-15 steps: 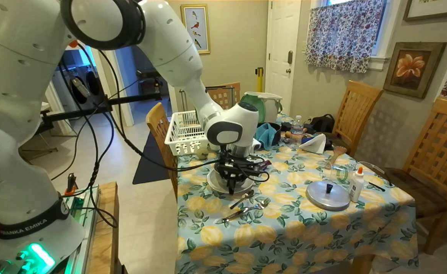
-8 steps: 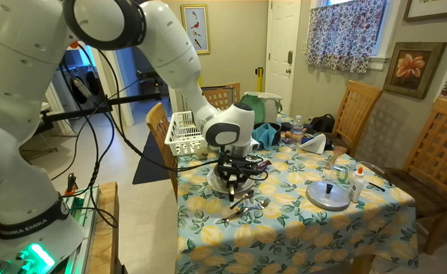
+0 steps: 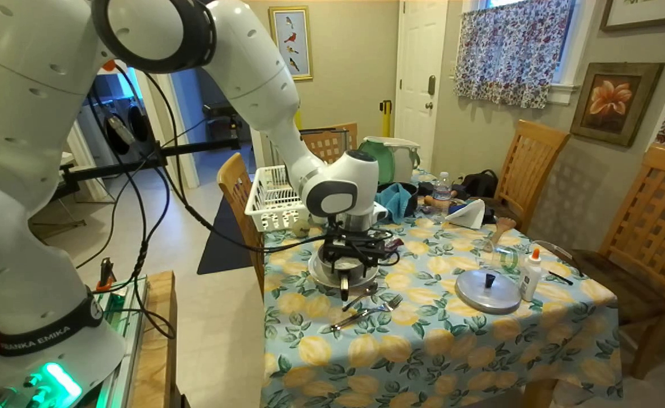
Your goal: Remove the silver fork and spoon from the white plate then put the silver pot on the plate.
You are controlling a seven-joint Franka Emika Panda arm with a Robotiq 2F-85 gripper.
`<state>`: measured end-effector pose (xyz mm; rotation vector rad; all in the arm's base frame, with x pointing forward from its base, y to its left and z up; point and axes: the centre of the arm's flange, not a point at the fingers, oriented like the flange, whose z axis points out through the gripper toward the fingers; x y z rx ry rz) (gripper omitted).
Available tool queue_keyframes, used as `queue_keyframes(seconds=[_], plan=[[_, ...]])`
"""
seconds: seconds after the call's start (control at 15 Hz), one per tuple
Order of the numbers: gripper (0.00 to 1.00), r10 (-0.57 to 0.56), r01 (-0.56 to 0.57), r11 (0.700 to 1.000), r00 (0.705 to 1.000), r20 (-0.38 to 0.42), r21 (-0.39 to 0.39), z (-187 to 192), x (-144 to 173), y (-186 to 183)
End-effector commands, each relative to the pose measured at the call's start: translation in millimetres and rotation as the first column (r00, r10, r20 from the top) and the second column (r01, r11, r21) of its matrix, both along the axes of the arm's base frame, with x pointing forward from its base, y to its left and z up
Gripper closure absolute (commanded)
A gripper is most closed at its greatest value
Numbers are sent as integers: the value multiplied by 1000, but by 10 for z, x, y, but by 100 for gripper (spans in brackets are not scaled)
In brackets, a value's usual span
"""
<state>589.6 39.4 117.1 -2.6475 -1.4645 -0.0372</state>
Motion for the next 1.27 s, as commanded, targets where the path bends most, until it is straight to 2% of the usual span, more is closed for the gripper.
queue_keyframes(seconds=[0.0, 0.27, 0.6, 0.73, 0.8, 1.2], plan=[[0, -21, 21, 1000, 1000, -10, 19, 182, -32, -22], [0, -58, 60, 998, 997, -46, 33, 340, 0, -57], [0, -183, 186, 982, 981, -72, 34, 515, 21, -8], [0, -197, 201, 978, 978, -64, 54, 576, 30, 29], [0, -164, 166, 986, 985, -50, 32, 451, 56, -3], [0, -166, 168, 985, 985, -52, 32, 441, 53, 1]])
